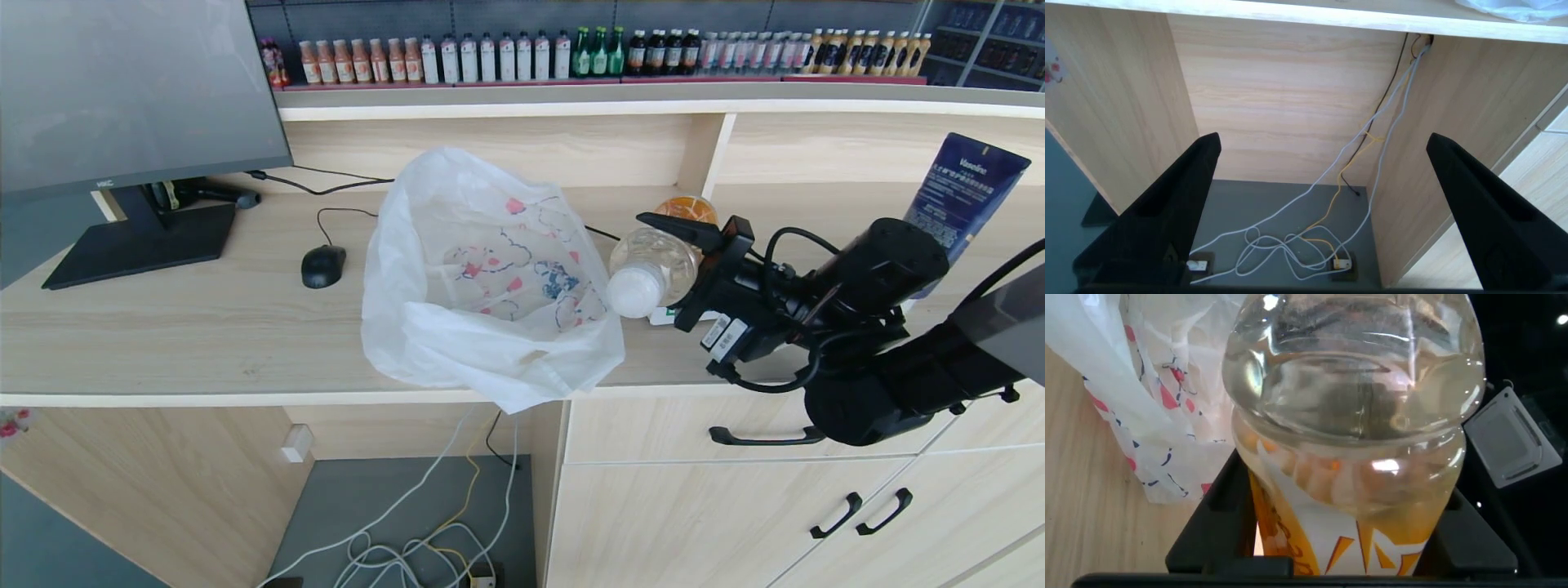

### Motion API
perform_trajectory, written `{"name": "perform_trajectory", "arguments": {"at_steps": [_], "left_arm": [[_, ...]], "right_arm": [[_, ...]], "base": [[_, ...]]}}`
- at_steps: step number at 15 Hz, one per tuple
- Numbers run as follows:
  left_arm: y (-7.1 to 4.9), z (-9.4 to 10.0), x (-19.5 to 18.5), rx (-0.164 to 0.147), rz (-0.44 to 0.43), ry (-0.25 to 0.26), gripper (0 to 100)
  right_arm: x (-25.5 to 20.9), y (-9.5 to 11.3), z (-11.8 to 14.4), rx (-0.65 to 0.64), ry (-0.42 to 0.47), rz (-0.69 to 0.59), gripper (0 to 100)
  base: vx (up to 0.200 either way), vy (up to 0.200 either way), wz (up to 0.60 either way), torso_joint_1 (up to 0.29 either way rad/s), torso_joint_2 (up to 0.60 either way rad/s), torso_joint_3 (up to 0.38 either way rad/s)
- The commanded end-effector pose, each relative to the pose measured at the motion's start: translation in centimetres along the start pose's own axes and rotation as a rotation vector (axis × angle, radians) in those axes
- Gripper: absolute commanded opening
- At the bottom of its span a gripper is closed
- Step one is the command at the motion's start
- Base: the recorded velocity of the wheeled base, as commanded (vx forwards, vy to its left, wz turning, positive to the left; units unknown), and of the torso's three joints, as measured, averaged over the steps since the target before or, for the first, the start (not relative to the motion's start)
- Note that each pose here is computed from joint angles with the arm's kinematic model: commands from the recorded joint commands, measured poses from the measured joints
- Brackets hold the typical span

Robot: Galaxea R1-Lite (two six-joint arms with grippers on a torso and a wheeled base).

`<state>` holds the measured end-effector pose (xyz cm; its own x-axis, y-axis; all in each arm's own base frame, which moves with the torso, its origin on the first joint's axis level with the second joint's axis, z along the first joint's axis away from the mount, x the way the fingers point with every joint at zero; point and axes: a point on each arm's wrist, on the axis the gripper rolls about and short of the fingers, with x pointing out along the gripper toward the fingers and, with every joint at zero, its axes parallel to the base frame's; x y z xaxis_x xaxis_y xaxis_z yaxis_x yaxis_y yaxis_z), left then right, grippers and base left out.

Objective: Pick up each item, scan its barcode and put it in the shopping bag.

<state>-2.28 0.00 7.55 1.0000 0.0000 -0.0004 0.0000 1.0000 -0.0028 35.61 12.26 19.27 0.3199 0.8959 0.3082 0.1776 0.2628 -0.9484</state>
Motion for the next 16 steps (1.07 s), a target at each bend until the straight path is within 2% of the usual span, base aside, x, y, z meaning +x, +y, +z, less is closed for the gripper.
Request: {"name": "perform_trajectory", "arguments": {"at_steps": [1,4,8,11,16], "left_arm": [[0.0,0.0,0.0,0.000,0.000,0.000,100],[0.0,0.0,0.0,0.000,0.000,0.000,100],[0.0,0.0,0.0,0.000,-0.002,0.000,100],[0.0,0.0,0.0,0.000,0.000,0.000,100],[0.0,0.0,0.0,0.000,-0.002,0.000,100]], "right_arm": [[0.0,-0.5,0.3,-0.007,-0.006,-0.006,0],[-0.1,-0.4,0.4,-0.001,-0.004,-0.002,0],[0.1,-2.1,1.1,-0.010,-0.019,-0.029,0],[1.0,-3.8,2.7,0.011,-0.043,-0.072,0],[2.9,-5.0,5.4,0.148,-0.007,-0.158,0]], "base": [[0.000,0.000,0.00,0.000,0.00,0.000],[0.000,0.000,0.00,0.000,0.00,0.000],[0.000,0.000,0.00,0.000,0.00,0.000],[0.000,0.000,0.00,0.000,0.00,0.000],[0.000,0.000,0.00,0.000,0.00,0.000]]}}
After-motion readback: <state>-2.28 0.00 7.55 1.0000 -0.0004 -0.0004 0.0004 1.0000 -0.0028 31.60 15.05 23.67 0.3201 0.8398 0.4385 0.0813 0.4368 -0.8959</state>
